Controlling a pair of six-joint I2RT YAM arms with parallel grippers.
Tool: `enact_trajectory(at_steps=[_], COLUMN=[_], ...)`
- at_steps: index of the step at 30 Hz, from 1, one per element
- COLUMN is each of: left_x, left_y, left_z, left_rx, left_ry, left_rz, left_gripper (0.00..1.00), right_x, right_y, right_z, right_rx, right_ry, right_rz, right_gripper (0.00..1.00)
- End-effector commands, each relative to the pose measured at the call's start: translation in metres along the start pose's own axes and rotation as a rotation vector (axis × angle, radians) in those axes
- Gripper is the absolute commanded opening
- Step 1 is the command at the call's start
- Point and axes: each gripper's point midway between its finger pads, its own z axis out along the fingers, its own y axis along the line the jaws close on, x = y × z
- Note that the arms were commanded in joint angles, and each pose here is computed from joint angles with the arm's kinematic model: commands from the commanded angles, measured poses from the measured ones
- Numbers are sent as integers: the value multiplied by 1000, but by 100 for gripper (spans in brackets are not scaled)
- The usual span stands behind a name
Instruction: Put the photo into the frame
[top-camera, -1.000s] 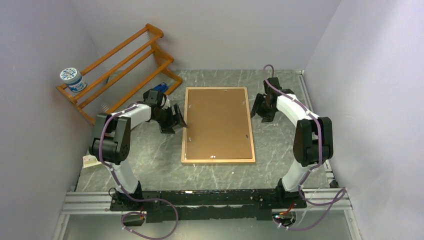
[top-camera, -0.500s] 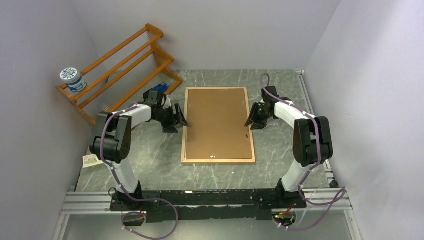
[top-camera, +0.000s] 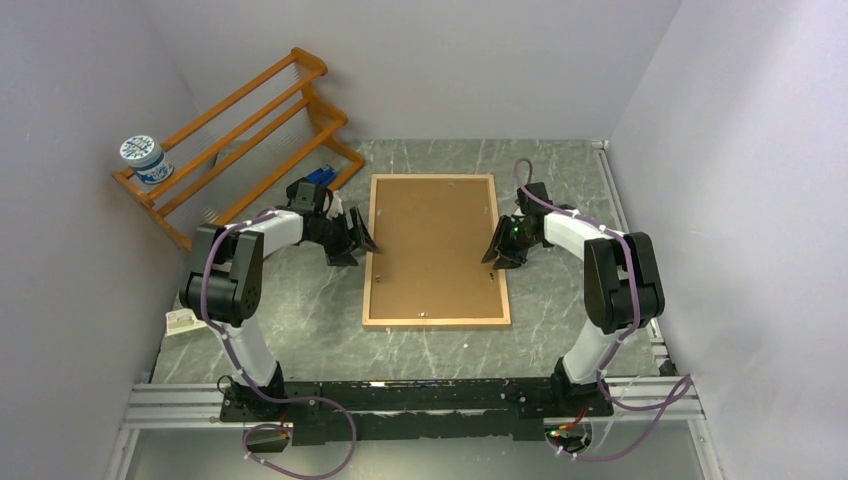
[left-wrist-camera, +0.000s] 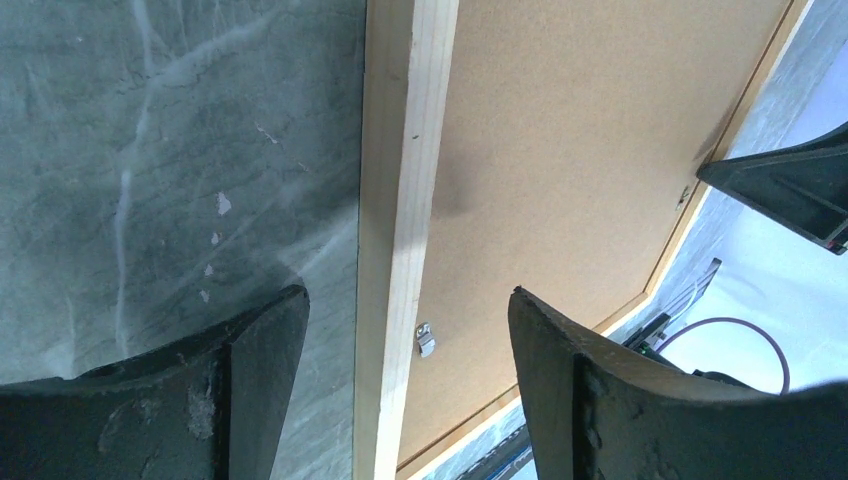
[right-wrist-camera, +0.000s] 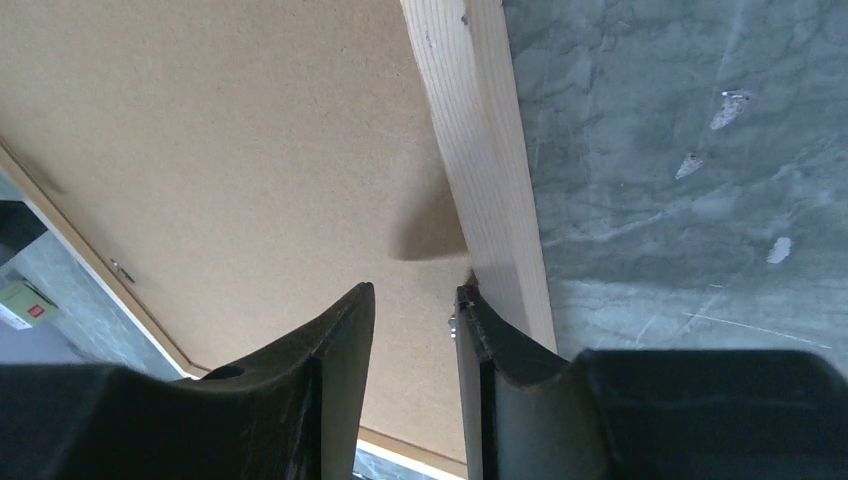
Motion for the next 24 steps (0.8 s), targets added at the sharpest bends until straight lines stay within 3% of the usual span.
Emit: enact_trajectory(at_steps=[1,8,19,24], left_x=[2,-12,1,12], left_y=[0,1,6,1], left_z=[-1,-12,-24,-22], left_rx=[3,-51,-77,-22], left_ry=[-1,-64,-88,-63], left_rz=[13,48,58,56], left_gripper=[78,78,74,70], right_x=[-9,-32,-22,-30], right_y=[2,22,60,36], right_z=[-9,-35,-27,-42], right_rx=[9,7,111,414], right_ry=[-55,-177,-218,-326], right_rz=[-7,-73,-269,-321], right_gripper=[41,44,50,80])
